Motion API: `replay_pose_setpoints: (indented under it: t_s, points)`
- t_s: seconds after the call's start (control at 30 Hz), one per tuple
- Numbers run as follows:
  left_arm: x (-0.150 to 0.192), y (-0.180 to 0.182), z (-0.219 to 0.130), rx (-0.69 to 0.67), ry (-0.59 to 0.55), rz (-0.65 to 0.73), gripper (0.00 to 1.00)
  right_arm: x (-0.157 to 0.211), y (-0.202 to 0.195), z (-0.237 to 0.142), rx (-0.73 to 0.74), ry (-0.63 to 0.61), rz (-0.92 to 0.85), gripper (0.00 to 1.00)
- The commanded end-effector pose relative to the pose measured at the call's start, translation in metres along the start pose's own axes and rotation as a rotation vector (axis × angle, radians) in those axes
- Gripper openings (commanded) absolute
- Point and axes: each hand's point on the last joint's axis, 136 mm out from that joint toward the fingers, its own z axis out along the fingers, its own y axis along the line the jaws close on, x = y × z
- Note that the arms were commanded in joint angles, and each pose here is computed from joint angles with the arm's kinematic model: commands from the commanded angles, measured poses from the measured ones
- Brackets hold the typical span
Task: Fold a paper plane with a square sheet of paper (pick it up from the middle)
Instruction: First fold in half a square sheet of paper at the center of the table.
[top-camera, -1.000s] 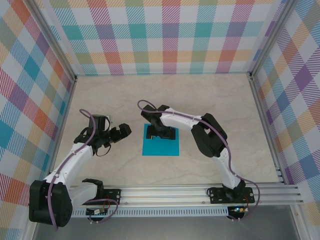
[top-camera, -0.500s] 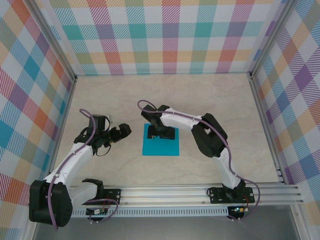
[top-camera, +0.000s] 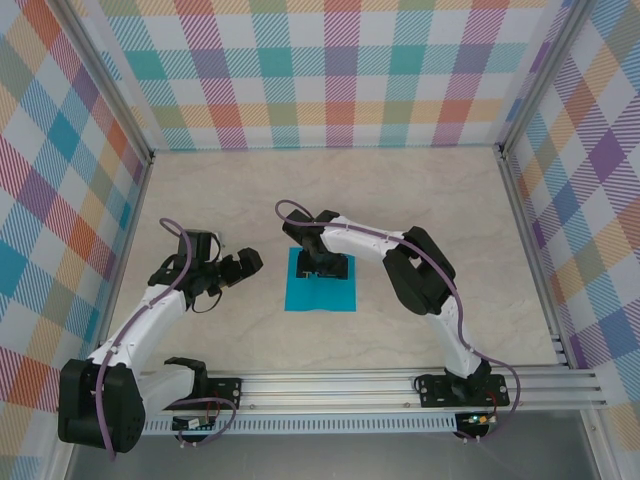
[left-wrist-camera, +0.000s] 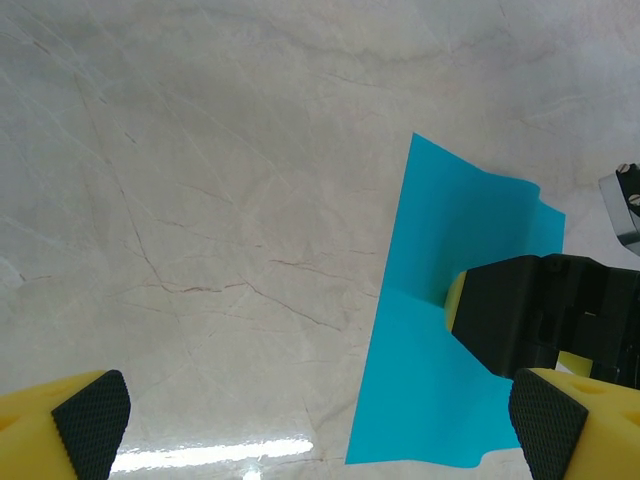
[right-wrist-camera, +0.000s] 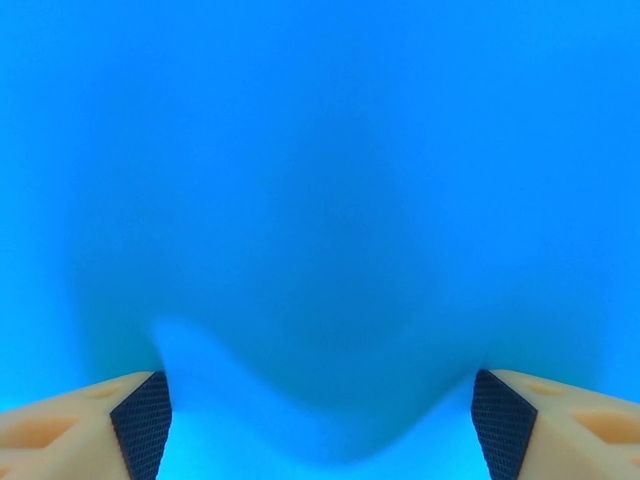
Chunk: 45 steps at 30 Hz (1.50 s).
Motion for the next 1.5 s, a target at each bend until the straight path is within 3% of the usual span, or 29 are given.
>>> replay_pose_setpoints:
  t_s: [0.0, 0.07, 0.6, 0.73, 0.97, 1.27, 1.47]
  points:
    - [-0.006, -0.010, -0.005, 0.024, -0.003, 0.017, 1.00, 0.028, -0.015, 0.039, 0.078, 0.116, -0.027, 0.80]
    - [-0.006, -0.010, -0.005, 0.025, -0.001, 0.017, 1.00, 0.025, -0.013, 0.033, 0.069, 0.102, -0.032, 0.78]
    - [-0.009, -0.013, -0.012, 0.020, -0.011, 0.013, 1.00, 0.007, 0.007, -0.030, -0.098, -0.019, -0.098, 0.34]
    - [-0.009, -0.013, -0.014, 0.019, -0.011, 0.008, 1.00, 0.007, 0.009, -0.047, -0.150, -0.044, -0.103, 0.28]
    - [-0.007, -0.015, -0.016, 0.030, -0.005, -0.008, 1.00, 0.008, 0.020, -0.078, -0.323, -0.060, -0.096, 0.28]
    - [-0.010, -0.034, -0.023, 0.109, -0.003, -0.015, 1.00, 0.005, 0.049, -0.140, -0.921, 0.003, -0.057, 0.30]
    - [-0.009, -0.050, -0.022, 0.180, 0.014, -0.027, 1.00, 0.002, 0.031, -0.118, -0.967, 0.058, -0.014, 0.31]
